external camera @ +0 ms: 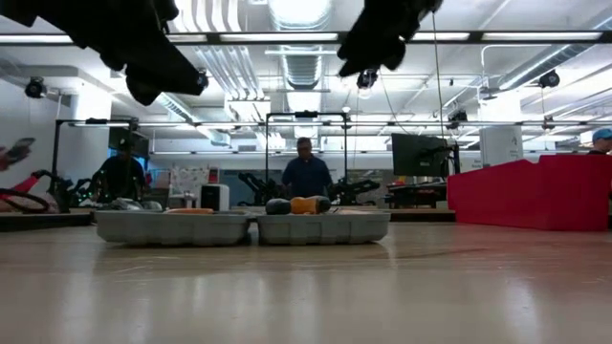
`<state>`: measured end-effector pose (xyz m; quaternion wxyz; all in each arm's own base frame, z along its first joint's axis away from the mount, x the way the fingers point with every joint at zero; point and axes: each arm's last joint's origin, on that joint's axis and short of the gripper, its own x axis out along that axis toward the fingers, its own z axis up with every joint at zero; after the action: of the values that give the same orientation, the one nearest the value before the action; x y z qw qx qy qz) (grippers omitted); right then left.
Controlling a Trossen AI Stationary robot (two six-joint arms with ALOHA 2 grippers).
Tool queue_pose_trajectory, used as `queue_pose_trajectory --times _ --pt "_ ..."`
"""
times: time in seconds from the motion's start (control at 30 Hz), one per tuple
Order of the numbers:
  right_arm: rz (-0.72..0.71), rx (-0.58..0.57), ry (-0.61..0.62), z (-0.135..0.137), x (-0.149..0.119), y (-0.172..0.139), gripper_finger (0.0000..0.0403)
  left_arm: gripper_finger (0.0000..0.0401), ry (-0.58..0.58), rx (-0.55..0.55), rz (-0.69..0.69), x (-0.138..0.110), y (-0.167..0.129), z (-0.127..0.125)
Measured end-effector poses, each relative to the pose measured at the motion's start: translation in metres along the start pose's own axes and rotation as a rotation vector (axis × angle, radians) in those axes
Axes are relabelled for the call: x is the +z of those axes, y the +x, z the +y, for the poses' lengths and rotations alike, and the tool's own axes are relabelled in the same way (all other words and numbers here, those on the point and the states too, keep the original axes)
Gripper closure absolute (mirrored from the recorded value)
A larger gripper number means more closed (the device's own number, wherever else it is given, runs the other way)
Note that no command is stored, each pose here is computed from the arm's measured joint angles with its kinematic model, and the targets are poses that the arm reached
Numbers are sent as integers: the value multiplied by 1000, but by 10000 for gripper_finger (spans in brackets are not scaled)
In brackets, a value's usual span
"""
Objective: Prefit tool cases
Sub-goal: Remove the yellow pliers from the gray pre-fit tool case
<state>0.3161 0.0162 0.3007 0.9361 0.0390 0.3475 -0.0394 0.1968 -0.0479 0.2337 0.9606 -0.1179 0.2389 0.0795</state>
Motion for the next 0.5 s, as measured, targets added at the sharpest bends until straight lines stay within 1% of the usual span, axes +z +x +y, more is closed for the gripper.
queue_pose_trajectory --times 0.07,0.13,0.23,0.3,0.37,0.5 --pt "5 -1 33 2 -10 8 198 264 -22 30 -6 -2 1 1" --pt "-6 7 75 4 -19 18 198 264 -58 33 -18 -3 3 2" --pt "1 17 145 9 -33 39 195 264 -96 42 -2 -7 6 2" --pt "26 19 171 13 -40 54 192 264 -115 47 10 -9 9 1" --pt "63 17 168 18 -45 69 187 264 -119 52 26 -11 13 1" --pt "114 12 122 26 -43 98 179 264 -120 48 30 -12 19 -1"
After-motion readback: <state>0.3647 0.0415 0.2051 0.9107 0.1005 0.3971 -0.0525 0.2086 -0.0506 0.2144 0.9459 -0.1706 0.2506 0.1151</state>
